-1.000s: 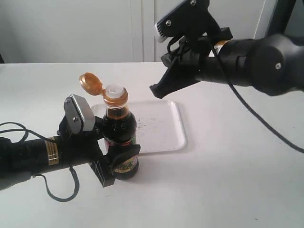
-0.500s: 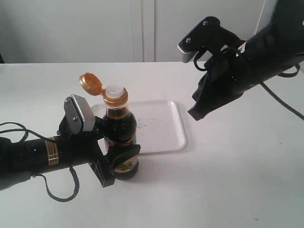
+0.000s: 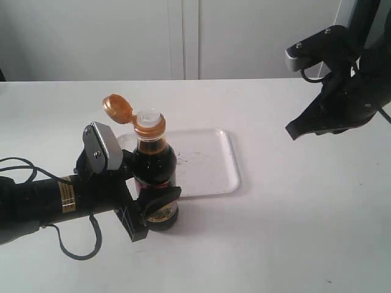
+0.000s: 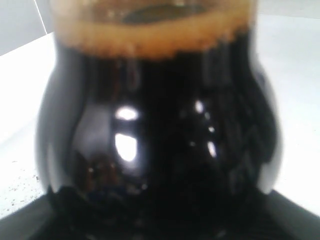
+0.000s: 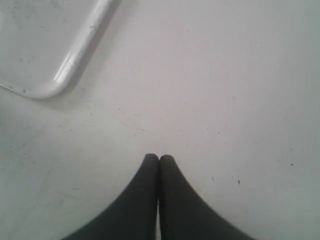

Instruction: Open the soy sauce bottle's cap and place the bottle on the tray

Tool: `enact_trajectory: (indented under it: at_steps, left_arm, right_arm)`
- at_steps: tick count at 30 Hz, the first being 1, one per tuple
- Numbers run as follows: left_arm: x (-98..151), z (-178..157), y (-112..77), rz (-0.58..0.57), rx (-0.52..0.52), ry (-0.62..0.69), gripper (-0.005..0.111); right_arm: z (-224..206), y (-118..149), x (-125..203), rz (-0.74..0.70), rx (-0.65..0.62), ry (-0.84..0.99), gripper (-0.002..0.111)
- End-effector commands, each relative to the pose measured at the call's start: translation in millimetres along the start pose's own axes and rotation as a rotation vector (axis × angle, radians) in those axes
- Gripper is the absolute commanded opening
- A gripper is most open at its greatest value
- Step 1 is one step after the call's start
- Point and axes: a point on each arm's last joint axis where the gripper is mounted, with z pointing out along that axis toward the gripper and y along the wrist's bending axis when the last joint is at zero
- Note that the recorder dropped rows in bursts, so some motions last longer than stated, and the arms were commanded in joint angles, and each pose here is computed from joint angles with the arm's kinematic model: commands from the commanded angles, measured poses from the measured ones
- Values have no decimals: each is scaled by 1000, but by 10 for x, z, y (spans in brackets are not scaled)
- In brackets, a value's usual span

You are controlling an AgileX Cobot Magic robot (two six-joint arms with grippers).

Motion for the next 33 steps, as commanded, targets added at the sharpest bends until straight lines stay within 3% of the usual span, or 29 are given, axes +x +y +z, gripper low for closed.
enact_trajectory:
  at_steps: [1, 6, 14, 16, 20, 22, 33]
  left_arm:
    - [-49, -8, -28, -3, 14, -10, 0]
    - [-177, -52, -31, 22, 10, -45, 0]
    - [-612, -230, 3, 14, -70, -185, 0]
    - [-707, -271, 69, -17, -145, -233, 0]
    - [-933, -207, 194, -38, -162, -311, 0]
    - [-1007, -162, 276, -25, -190, -281, 0]
    - [-1028, 76, 469, -39, -196, -277, 0]
  right_arm:
    - [-19, -31, -25, 37, 10, -22, 0]
    - [-23, -43, -87, 35, 22, -91, 0]
    - [-24, -45, -96, 35, 23, -100, 0]
    - [-24, -45, -96, 35, 23, -100, 0]
    - [-24, -45, -96, 35, 23, -100, 0]
    - [-24, -45, -96, 35, 23, -100, 0]
    - [-24, -45, -96, 35, 23, -100, 0]
